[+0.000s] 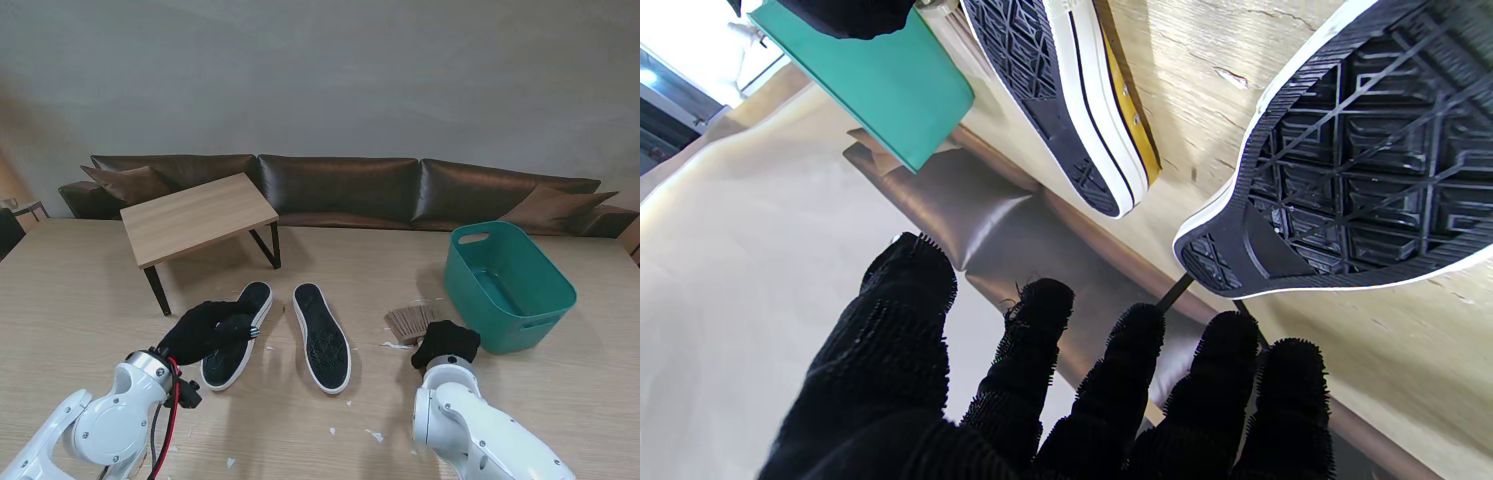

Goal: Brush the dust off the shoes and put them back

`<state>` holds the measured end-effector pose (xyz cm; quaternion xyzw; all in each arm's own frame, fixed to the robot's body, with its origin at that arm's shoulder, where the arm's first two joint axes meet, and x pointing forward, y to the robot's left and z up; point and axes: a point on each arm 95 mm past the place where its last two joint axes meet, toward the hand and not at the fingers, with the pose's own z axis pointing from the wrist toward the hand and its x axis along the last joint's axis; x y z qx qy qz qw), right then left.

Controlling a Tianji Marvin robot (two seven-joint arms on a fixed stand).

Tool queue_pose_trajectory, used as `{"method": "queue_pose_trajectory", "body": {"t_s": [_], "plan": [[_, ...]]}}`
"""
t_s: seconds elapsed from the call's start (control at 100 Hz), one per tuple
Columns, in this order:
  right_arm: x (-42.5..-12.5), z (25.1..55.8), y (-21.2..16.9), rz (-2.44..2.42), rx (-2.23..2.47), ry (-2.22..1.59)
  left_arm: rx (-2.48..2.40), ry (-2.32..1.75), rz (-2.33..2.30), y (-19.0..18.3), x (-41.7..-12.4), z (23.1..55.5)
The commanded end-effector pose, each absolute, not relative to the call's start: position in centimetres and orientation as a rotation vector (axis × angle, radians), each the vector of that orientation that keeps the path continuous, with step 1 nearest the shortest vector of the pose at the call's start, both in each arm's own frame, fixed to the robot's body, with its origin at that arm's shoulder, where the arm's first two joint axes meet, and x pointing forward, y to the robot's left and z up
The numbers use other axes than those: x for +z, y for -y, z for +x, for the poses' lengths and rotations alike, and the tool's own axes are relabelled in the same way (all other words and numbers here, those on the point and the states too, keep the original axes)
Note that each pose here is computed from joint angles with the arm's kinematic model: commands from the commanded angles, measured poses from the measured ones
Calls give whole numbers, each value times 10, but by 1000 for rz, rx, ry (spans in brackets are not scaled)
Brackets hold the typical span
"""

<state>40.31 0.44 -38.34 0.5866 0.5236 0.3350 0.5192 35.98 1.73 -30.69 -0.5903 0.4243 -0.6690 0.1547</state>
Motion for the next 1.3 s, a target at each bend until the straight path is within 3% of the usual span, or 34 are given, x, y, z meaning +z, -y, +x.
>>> {"method": "queue_pose_trajectory", "body": {"t_s": [0.0, 0.4, 1.29], "plan": [[-396, 400, -6, 1433, 776, -1276, -1915, -1236, -1704, -16, -308, 359], [-411, 399, -5, 1474, 793, -1292, -1913, -1236, -1717, -15, -309, 359], [-398, 396, -5, 1543, 893, -1301, -1903, -1233, -1720, -16, -309, 357]]}}
